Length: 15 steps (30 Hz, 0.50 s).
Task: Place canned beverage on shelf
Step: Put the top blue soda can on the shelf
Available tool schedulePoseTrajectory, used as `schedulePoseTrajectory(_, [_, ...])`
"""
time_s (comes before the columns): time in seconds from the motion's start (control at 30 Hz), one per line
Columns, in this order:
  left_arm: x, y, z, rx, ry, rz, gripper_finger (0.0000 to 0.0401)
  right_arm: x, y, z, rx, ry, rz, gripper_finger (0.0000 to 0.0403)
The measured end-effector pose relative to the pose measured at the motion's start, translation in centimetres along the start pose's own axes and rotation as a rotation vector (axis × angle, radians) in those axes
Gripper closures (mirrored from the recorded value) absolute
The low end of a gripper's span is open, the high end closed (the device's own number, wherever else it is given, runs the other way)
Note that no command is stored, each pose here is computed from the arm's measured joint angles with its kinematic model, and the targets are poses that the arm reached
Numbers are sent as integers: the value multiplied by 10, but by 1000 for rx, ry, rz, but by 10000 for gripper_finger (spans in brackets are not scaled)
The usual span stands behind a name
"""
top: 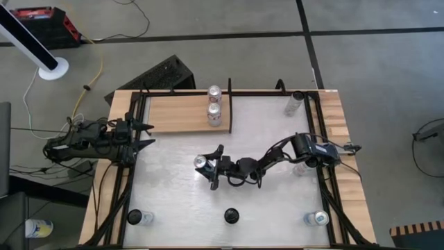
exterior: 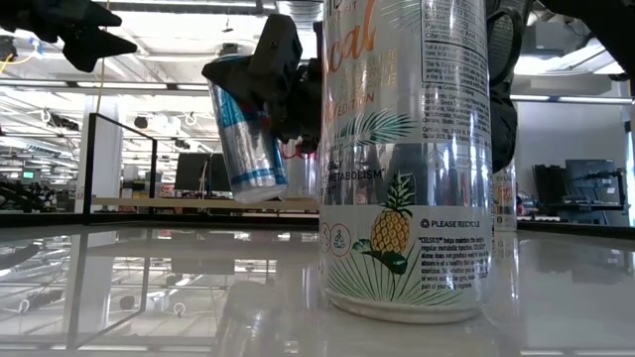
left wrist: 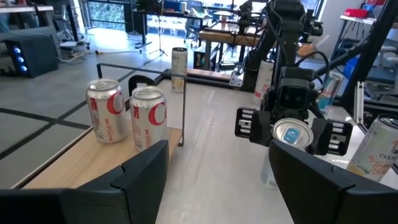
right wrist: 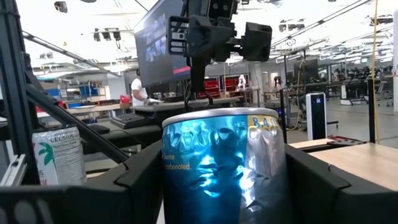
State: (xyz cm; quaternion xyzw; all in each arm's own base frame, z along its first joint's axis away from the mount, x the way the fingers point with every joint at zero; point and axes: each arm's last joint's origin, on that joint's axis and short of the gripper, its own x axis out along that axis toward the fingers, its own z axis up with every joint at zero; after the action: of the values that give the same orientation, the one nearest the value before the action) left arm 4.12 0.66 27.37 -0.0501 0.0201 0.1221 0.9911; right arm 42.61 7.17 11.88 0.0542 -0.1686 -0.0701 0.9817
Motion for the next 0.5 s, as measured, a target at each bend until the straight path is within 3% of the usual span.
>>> schedulePoseTrajectory(0.5, [0, 0, 0, 0, 0, 0, 140, 0, 0, -3, -10, 29, 1, 112])
